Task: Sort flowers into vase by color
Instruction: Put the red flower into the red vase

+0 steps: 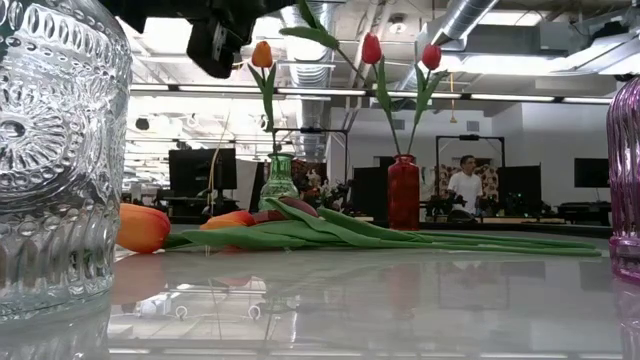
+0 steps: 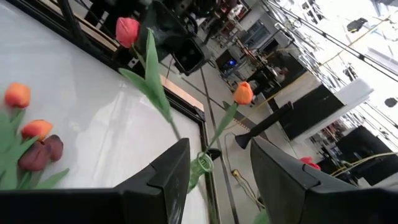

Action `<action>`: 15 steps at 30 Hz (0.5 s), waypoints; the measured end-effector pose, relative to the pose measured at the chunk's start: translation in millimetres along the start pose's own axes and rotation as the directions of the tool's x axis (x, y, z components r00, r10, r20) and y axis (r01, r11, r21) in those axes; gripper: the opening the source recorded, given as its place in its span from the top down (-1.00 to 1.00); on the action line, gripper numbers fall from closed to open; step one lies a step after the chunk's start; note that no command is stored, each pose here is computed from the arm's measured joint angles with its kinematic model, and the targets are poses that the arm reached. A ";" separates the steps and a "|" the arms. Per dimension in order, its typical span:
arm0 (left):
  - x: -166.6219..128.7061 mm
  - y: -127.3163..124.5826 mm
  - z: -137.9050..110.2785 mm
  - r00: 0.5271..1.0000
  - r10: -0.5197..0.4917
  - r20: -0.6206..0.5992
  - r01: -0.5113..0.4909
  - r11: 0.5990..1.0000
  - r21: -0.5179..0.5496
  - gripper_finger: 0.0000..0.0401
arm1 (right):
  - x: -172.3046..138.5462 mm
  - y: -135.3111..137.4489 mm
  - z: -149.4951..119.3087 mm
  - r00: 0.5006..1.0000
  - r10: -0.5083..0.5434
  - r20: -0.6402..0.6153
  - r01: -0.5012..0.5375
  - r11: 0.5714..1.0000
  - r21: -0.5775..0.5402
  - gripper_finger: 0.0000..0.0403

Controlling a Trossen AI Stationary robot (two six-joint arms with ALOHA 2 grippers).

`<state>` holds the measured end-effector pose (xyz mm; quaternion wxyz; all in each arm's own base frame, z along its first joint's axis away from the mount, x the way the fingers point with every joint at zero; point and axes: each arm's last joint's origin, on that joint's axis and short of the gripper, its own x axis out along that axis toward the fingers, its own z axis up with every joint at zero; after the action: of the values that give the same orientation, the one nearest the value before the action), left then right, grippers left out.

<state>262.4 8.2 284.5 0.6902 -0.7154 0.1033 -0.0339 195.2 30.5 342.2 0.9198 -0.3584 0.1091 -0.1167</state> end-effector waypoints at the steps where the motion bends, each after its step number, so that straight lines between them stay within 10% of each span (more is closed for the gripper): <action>1: 4.5 -2.3 -0.7 1.000 -0.003 -0.014 0.003 1.000 -0.008 0.99 | 0.0 0.0 0.0 1.000 0.000 0.000 0.000 1.000 0.000 0.03; 15: 89.4 -28.4 11.7 0.968 0.005 -0.251 -0.011 1.000 -0.019 0.99 | -2.3 4.0 2.5 1.000 0.025 0.014 -0.025 1.000 -0.004 0.03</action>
<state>354.8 3.0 303.8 0.6645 -0.7118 0.1931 -0.1204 194.3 35.6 341.5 0.9213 -0.3594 0.1071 -0.1024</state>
